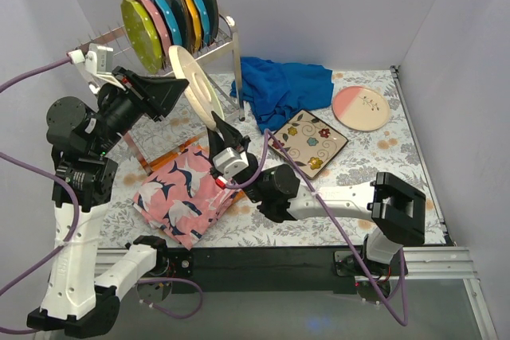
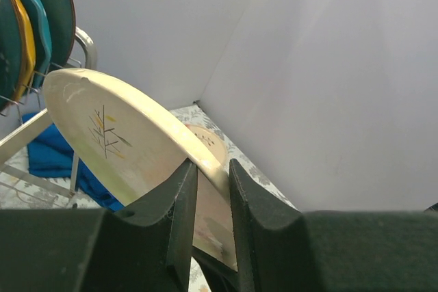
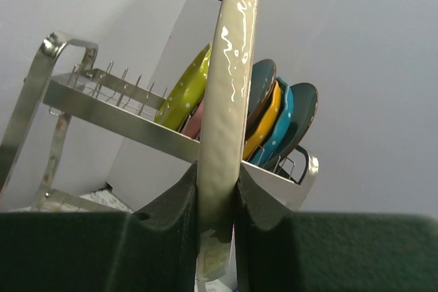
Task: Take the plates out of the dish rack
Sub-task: Unload the plate from the dish rack.
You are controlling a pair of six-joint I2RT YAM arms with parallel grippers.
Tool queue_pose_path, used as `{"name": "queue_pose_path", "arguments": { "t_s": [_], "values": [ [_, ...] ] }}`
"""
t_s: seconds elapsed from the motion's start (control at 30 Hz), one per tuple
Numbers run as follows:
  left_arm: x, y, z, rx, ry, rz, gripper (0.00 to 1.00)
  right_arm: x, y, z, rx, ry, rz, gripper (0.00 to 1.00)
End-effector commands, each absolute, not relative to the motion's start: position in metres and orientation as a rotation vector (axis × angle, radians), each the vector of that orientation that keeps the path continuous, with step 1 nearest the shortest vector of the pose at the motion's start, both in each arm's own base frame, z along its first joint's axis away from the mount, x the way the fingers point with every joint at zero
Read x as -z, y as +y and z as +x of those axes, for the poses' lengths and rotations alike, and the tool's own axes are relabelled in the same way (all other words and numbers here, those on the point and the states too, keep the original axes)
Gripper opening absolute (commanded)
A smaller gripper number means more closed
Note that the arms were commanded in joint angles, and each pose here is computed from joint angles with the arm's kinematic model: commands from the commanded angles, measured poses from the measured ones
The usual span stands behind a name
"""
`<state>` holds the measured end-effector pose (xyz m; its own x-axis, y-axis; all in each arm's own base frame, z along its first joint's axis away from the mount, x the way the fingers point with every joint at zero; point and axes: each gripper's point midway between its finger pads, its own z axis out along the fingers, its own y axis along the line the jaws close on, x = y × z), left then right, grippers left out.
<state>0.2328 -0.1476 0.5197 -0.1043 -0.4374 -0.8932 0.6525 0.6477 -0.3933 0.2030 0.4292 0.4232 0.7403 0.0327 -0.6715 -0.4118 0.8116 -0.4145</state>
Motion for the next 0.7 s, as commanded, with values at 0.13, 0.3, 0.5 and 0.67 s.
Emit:
{"name": "queue_pose_path", "arguments": {
  "t_s": [0.13,0.3,0.5,0.67],
  "values": [
    [-0.528,-0.163,0.227,1.032,1.323,0.267,0.00,-0.474,0.369,0.167,-0.297,0.515,-0.370,0.01],
    [-0.506,-0.168,0.239,1.075,1.367,0.239,0.00,-0.462,0.360,0.172,-0.268,0.552,-0.381,0.01],
    [-0.488,-0.194,0.250,1.128,1.395,0.251,0.00,-0.449,0.352,0.177,-0.248,0.592,-0.388,0.01],
    [-0.471,-0.244,0.256,1.125,1.447,0.265,0.00,-0.441,0.344,0.183,-0.225,0.631,-0.383,0.01]
  ]
}}
